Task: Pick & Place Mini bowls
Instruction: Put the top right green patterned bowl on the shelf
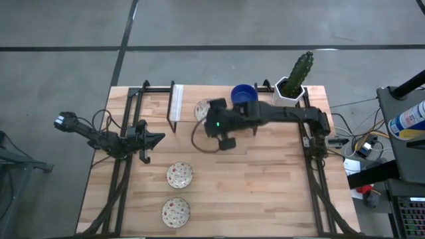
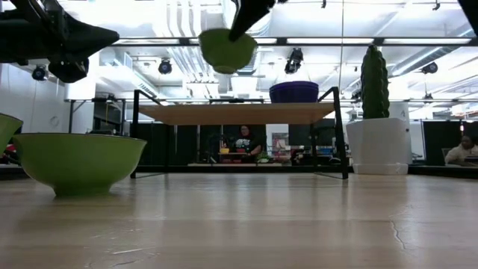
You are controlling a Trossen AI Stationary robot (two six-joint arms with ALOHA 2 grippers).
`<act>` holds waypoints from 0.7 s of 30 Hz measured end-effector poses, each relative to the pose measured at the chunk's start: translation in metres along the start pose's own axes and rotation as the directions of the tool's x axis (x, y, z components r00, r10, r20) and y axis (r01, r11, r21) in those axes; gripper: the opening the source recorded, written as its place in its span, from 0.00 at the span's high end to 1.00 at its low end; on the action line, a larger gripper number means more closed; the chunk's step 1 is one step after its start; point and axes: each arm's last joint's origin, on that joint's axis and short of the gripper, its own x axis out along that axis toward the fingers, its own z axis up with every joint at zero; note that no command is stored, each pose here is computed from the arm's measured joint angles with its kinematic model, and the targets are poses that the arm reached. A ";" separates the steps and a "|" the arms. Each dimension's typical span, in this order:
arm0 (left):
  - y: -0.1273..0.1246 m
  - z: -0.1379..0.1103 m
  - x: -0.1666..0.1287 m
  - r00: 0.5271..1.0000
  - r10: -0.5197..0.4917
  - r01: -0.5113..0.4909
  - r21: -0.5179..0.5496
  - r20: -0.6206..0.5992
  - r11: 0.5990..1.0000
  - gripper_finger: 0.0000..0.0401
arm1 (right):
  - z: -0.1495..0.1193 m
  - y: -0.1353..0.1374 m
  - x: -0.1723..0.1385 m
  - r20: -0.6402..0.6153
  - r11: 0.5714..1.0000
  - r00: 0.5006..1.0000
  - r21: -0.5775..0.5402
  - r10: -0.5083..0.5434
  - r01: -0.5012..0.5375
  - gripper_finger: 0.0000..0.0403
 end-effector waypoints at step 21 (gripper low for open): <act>0.000 0.000 0.000 1.000 0.001 -0.001 0.000 0.001 1.000 1.00 | -0.029 -0.071 0.033 0.051 0.974 0.997 0.224 -0.050 0.037 0.97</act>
